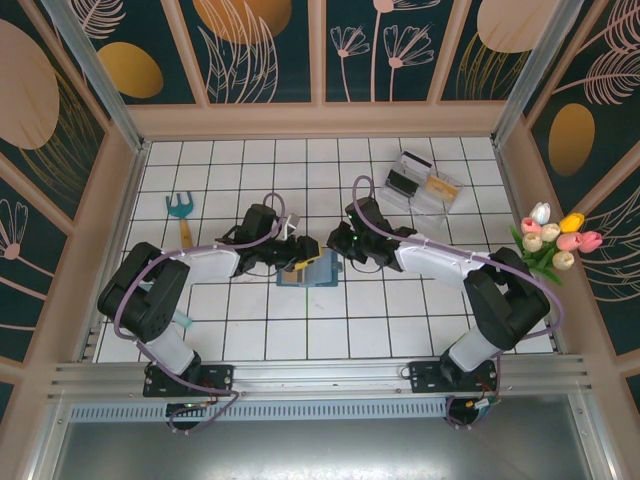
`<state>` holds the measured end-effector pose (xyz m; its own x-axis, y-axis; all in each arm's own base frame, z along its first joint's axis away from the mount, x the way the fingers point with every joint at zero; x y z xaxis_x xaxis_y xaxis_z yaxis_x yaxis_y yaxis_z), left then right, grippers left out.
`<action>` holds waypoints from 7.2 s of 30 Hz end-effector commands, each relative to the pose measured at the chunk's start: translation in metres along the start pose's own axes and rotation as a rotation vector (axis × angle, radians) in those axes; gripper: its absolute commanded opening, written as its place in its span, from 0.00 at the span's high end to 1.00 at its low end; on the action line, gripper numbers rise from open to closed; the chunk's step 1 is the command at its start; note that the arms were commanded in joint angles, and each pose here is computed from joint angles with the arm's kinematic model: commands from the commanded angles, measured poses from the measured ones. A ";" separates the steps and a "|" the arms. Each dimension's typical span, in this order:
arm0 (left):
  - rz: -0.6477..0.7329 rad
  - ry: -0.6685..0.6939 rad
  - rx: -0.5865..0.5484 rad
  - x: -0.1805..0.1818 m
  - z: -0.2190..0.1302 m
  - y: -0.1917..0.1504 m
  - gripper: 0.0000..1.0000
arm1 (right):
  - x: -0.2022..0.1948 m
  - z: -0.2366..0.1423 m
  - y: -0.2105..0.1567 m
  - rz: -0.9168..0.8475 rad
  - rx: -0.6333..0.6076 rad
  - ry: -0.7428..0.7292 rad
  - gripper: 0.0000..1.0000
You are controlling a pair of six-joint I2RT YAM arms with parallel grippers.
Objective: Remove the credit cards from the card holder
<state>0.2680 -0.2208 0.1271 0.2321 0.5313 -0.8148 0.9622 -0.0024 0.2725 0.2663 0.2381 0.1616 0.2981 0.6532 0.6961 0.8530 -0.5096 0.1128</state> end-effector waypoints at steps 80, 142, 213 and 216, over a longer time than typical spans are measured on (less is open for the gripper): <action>0.026 0.178 0.054 0.007 -0.008 -0.001 0.12 | -0.051 0.065 -0.030 0.008 0.218 -0.258 0.86; 0.011 0.492 -0.013 0.011 -0.024 -0.004 0.53 | -0.051 0.049 -0.017 0.067 0.189 -0.201 0.95; 0.069 0.035 0.047 -0.019 0.007 -0.003 0.48 | -0.014 -0.002 0.001 0.028 0.022 -0.020 0.94; 0.069 0.037 0.053 -0.018 0.012 -0.003 0.48 | -0.014 -0.009 0.003 0.032 -0.001 0.000 0.94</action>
<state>0.2617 -0.2345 0.1378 0.2918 0.5838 -0.7577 0.9491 -0.0787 0.3049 0.2631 0.2336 0.1595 0.3124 0.6280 0.7127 0.8648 -0.4985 0.0602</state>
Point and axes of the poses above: each hand's point on the last joint's axis, 136 mm out from that joint toward the fingers, its own z axis out along the fingers, its own x axis along the line the jaws close on, y = z × x, the point moved 9 cm from there along -z, back along the fingers, and after that the axes turned 13 degrees about z, right-handed, at the moved point
